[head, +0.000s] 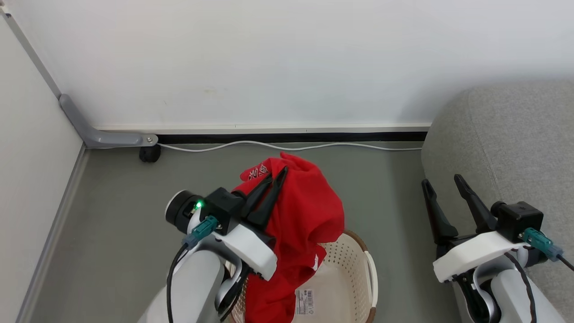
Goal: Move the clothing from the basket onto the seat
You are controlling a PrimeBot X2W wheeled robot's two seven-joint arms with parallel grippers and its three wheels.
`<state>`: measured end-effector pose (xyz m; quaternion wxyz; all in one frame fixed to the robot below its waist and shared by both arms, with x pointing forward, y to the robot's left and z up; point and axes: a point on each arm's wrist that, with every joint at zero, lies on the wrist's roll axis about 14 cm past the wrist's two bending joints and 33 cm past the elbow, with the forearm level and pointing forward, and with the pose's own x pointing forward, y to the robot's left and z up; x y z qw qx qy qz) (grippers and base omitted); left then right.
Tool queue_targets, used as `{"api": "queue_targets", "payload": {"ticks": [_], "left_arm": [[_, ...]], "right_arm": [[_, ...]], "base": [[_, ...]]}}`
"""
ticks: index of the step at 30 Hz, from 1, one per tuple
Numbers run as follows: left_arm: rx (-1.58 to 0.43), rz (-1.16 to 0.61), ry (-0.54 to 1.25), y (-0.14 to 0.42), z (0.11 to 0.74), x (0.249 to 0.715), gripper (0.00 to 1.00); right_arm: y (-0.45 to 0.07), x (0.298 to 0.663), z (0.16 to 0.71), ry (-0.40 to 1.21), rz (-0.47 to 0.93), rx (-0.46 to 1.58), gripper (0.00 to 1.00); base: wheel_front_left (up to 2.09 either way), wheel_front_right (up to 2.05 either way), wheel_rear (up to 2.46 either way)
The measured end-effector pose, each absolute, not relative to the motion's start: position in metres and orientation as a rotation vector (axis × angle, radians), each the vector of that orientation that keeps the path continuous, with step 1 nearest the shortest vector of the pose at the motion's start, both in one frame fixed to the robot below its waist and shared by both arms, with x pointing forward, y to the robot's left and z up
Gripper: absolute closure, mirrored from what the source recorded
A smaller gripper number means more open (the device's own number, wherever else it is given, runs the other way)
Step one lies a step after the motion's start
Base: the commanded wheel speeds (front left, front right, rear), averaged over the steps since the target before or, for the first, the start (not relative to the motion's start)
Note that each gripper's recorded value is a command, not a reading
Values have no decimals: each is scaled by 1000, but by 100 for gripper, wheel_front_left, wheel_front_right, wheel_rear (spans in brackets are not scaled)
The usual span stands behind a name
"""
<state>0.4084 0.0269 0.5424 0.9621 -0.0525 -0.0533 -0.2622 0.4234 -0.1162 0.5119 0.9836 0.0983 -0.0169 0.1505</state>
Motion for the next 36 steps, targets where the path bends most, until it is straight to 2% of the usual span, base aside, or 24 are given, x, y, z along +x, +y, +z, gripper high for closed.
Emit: {"api": "queue_targets", "payload": {"ticks": [8, 12, 20, 31, 36], "left_arm": [[-45, -652, -324, -5, 620, 416, 100], [-27, -702, -368, -18, 637, 417, 100], [-40, -755, -378, -34, 642, 420, 100], [-43, -800, -335, -47, 625, 419, 100], [-40, -808, -323, -49, 621, 417, 100]], "right_arm": [[-107, 422, 506, -16, 323, 202, 0], [-102, 422, 501, -2, 337, 204, 0], [-80, 415, 501, 1, 412, 193, 0], [-18, 404, 570, -200, 640, 195, 0], [-2, 398, 590, -259, 701, 203, 0]], "base": [[0, 0, 0], [0, 0, 0], [0, 0, 0], [0, 0, 0], [0, 0, 0]]}}
